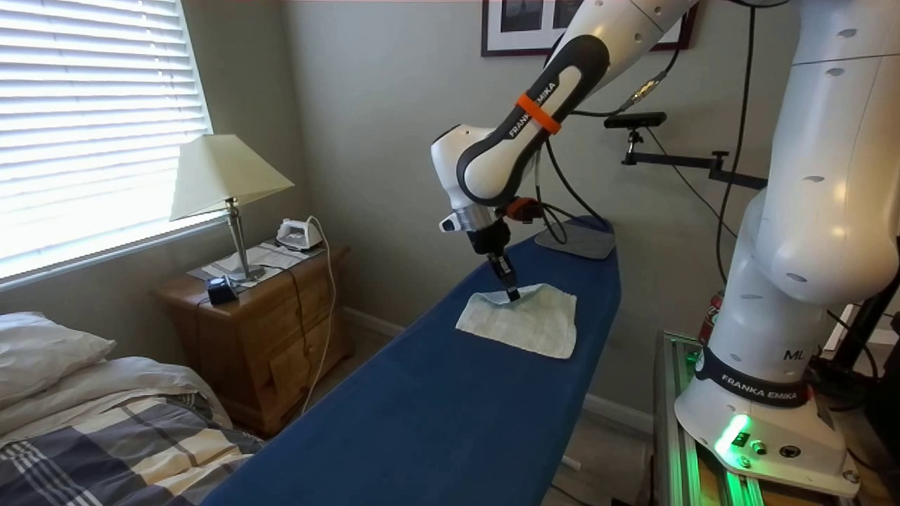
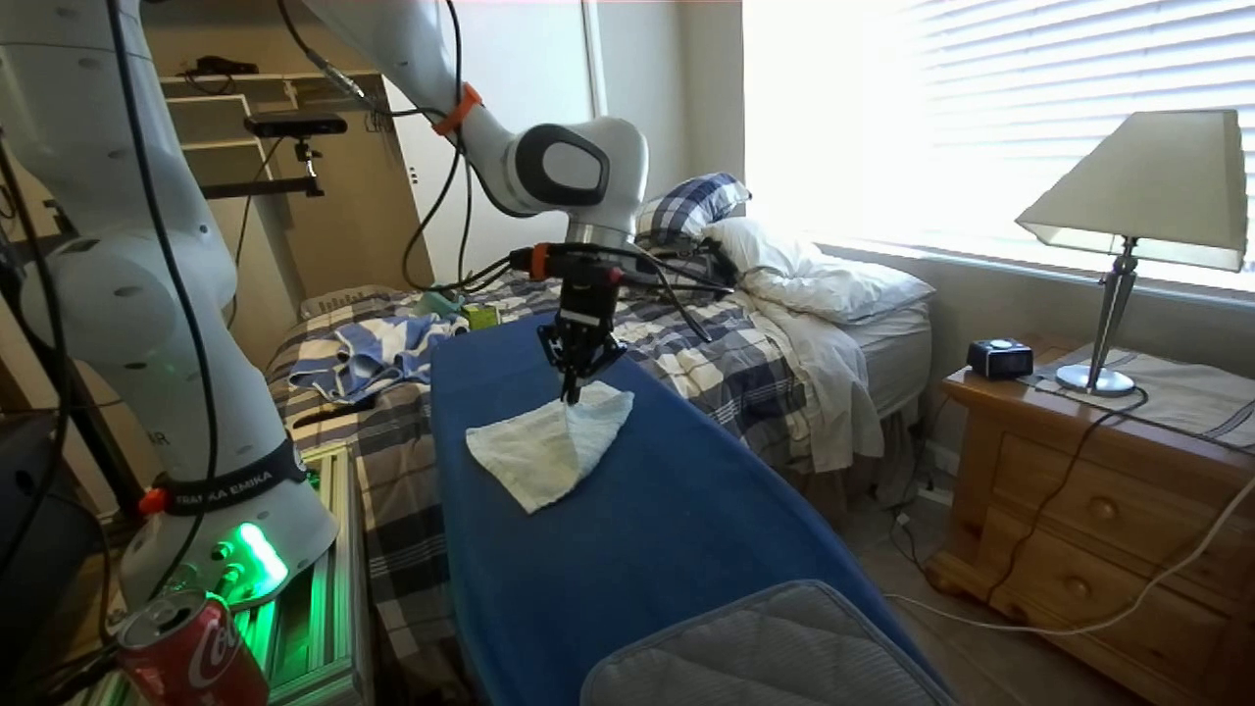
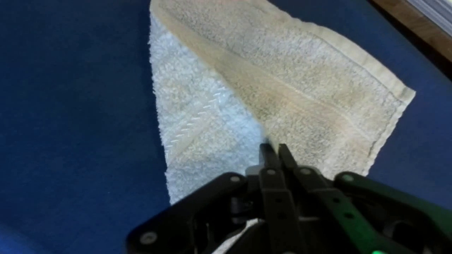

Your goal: Fold the light blue cloth into a triangular shape

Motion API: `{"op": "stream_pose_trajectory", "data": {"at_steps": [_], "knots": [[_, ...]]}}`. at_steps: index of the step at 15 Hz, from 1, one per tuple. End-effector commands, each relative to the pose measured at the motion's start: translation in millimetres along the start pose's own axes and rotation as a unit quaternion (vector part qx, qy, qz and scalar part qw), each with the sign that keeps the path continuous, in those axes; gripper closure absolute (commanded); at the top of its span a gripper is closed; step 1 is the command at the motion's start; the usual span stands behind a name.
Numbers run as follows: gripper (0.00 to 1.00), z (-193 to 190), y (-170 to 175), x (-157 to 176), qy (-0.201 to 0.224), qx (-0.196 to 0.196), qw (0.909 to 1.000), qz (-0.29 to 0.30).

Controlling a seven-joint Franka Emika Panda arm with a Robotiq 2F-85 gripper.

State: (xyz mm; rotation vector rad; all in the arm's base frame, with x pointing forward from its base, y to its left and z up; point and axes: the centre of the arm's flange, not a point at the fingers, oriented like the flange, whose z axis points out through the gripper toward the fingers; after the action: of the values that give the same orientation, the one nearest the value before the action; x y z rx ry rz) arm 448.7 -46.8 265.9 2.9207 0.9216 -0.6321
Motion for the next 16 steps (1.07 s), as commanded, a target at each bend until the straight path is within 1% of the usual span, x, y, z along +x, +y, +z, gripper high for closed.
{"op": "stream_pose_trajectory", "data": {"at_steps": [1,5,10,16], "knots": [[0.95,6.3,-29.2,-13.9,-0.014,-0.013,0.9997,-0.013],[0.96,14.5,-50.7,-19.7,-0.017,-0.024,0.9992,-0.026],[0.96,19.8,-75.3,-27.2,-0.021,-0.024,0.9986,-0.043],[0.96,27.4,-99.6,-26.2,-0.033,-0.021,0.9966,-0.072]]}}
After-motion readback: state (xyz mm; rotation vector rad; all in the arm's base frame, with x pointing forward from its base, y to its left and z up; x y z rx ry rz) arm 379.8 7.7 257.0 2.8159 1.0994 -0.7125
